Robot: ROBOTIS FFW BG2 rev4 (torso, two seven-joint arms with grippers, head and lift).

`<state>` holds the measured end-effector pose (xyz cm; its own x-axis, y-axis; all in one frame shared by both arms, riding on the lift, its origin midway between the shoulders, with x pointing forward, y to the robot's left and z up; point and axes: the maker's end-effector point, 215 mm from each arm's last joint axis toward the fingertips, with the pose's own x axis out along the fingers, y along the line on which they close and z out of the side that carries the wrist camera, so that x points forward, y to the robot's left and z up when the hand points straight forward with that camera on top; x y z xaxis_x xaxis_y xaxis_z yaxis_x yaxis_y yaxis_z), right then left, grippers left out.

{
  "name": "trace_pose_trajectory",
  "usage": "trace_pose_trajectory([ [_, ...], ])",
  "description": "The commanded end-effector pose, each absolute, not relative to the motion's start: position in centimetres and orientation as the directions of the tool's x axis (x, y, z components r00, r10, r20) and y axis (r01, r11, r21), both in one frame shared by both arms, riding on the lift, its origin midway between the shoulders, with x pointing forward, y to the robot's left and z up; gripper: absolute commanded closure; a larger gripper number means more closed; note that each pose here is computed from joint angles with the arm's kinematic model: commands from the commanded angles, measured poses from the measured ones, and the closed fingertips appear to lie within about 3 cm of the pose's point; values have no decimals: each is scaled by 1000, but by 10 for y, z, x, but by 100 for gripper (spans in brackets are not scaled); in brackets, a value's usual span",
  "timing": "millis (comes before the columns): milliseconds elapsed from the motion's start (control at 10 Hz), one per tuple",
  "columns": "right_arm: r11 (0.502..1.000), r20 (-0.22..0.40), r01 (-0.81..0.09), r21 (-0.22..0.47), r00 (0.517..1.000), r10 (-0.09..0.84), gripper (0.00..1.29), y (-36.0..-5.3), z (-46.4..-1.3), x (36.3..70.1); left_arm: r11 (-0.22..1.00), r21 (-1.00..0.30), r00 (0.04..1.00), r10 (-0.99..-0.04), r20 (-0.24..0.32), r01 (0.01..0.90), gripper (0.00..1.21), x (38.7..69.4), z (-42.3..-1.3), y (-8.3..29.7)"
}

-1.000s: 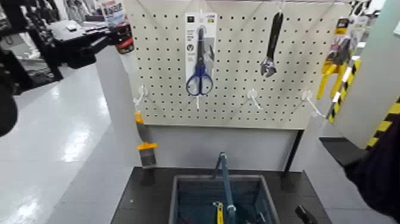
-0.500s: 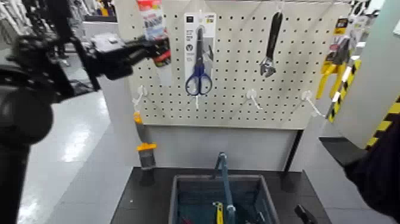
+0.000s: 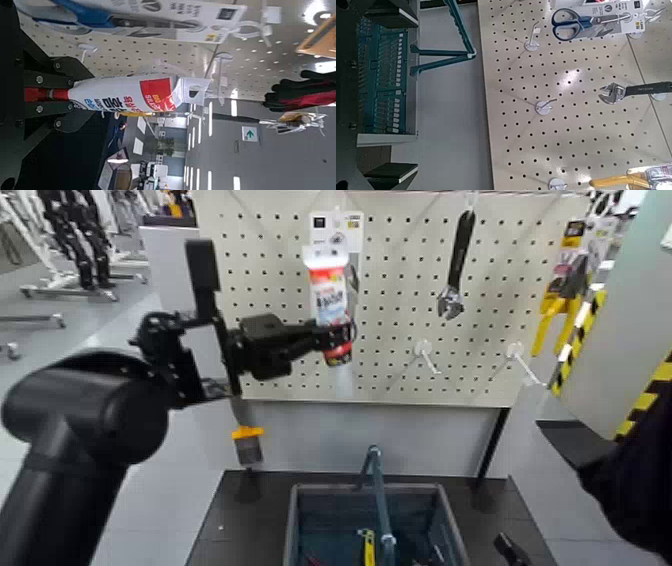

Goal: Put the red glue tube into the crate.

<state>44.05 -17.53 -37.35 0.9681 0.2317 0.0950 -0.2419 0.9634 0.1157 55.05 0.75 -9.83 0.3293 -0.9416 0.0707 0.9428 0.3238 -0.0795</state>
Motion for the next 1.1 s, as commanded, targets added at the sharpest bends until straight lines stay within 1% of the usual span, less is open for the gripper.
trace_pose_trajectory([
  [100, 963, 94, -244, 118, 968, 234, 4, -174, -374, 441, 278, -180, 289, -956, 40, 944, 119, 545, -144, -12],
  [400, 963, 98, -244, 117, 967, 234, 4, -174, -372, 441, 251, -261, 262, -965, 5, 932, 119, 539, -187, -21],
  [700, 963, 95, -244, 117, 968, 233, 4, -174, -374, 440, 237, -316, 240, -970, -32, 919, 119, 530, -230, -20],
  [1000, 963, 97, -242, 118, 968, 231, 4, -175, -374, 440, 248, -349, 240, -968, -69, 903, 119, 527, -261, -13],
  [1100, 963, 101, -244, 116, 967, 233, 4, -174, -371, 441, 246, -364, 236, -969, -72, 898, 119, 525, -270, -12],
])
